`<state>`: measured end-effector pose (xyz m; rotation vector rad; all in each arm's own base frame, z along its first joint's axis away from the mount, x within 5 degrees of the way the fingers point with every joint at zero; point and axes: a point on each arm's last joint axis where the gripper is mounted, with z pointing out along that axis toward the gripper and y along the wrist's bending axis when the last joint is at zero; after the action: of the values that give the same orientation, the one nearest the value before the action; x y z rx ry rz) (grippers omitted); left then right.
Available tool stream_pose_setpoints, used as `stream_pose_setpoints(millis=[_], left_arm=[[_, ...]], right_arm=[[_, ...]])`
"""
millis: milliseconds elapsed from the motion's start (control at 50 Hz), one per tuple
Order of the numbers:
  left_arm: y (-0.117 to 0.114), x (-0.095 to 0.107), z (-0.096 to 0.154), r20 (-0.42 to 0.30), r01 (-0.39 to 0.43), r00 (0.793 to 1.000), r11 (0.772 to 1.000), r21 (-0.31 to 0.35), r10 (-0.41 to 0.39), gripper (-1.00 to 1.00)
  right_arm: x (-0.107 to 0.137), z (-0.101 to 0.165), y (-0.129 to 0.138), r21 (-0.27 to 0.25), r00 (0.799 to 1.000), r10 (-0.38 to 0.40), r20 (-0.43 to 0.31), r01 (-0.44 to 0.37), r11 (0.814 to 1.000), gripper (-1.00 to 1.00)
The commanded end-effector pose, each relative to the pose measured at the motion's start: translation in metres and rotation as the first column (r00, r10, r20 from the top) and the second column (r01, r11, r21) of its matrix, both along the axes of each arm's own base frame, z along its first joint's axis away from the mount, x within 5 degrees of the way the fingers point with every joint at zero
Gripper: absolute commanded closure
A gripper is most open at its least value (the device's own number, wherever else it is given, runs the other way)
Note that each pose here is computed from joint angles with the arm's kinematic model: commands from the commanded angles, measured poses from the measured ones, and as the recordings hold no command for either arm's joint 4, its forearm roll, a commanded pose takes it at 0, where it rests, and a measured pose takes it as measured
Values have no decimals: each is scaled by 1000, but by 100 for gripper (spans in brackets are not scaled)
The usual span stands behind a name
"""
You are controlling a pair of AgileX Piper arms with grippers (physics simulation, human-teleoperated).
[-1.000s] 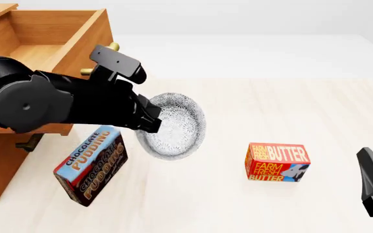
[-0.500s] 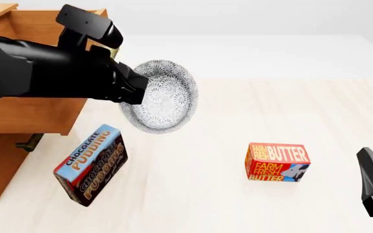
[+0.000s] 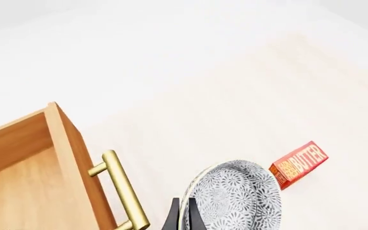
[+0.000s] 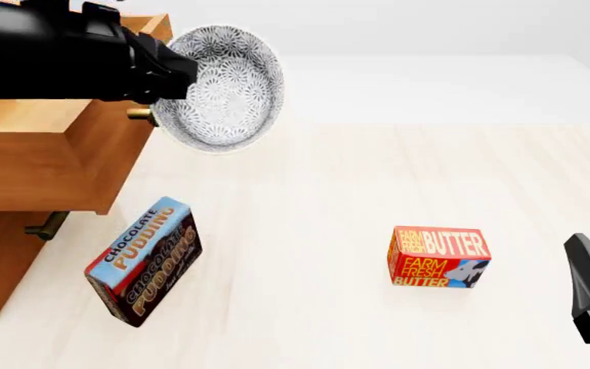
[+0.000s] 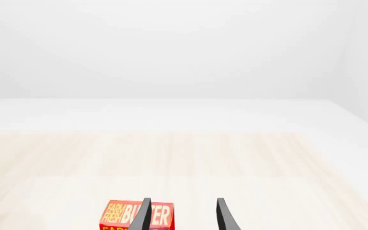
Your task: Put the bowl in the top drawer of the cabinet.
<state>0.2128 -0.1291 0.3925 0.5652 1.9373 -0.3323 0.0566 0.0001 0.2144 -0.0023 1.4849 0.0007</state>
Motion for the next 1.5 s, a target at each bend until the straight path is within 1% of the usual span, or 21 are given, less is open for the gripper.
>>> stream_pose_setpoints(millis=[20,260,580,760,860,940,980,1000,1020,1100,1140,1180,1200,1260,1280,1320,1340,1360,1380,1420,1500], left_arm=[[18,9,18,36,-81,996,996,-28,82,100],[29,16,31,68,-128,989,991,-43,131,100],[52,24,47,116,-219,967,974,-63,225,100],[76,32,52,142,-313,937,947,-68,320,100],[82,33,51,143,-338,928,939,-69,344,100],[93,39,49,133,-385,910,920,-81,392,100],[94,39,50,133,-391,907,916,-86,399,100],[101,43,49,128,-416,897,905,-86,424,100],[101,43,49,128,-416,897,905,-86,424,100],[109,46,50,127,-449,880,888,-98,458,100],[114,48,49,112,-469,870,876,-109,480,100],[115,49,48,110,-474,868,874,-108,484,100],[117,51,46,90,-488,862,864,-122,499,100],[120,53,46,94,-496,857,861,-116,507,100],[125,54,46,102,-509,849,854,-106,518,100],[127,56,45,91,-519,844,847,-112,529,100],[134,59,42,91,-535,835,840,-91,542,100],[134,59,42,95,-535,835,840,-92,542,100],[135,62,39,71,-546,829,831,-108,554,100],[136,63,38,79,-546,829,832,-96,553,100],[139,65,35,72,-557,823,825,-97,564,100]], right_arm=[[0,0,0,0,1000,0,0,0,1000,-100],[0,0,0,0,1000,0,0,0,1000,-100],[0,0,0,0,1000,0,0,0,1000,-100],[0,0,0,0,1000,0,0,0,1000,-100],[0,0,0,0,1000,0,0,0,1000,-100],[0,0,0,0,1000,0,0,0,1000,-100],[0,0,0,0,1000,0,0,0,1000,-100],[0,0,0,0,1000,0,0,0,1000,-100],[0,0,0,0,1000,0,0,0,1000,-100],[0,0,0,0,1000,0,0,0,1000,-100],[0,0,0,0,1000,0,0,0,1000,-100],[0,0,0,0,1000,0,0,0,1000,-100],[0,0,0,0,1000,0,0,0,1000,-100],[0,0,0,0,1000,0,0,0,1000,-100],[0,0,0,0,1000,0,0,0,1000,-100],[0,0,0,0,1000,0,0,0,1000,-100],[0,0,0,0,1000,0,0,0,1000,-100],[0,0,0,0,1000,0,0,0,1000,-100],[0,0,0,0,1000,0,0,0,1000,-100],[0,0,0,0,1000,0,0,0,1000,-100],[0,0,0,0,1000,0,0,0,1000,-100]])
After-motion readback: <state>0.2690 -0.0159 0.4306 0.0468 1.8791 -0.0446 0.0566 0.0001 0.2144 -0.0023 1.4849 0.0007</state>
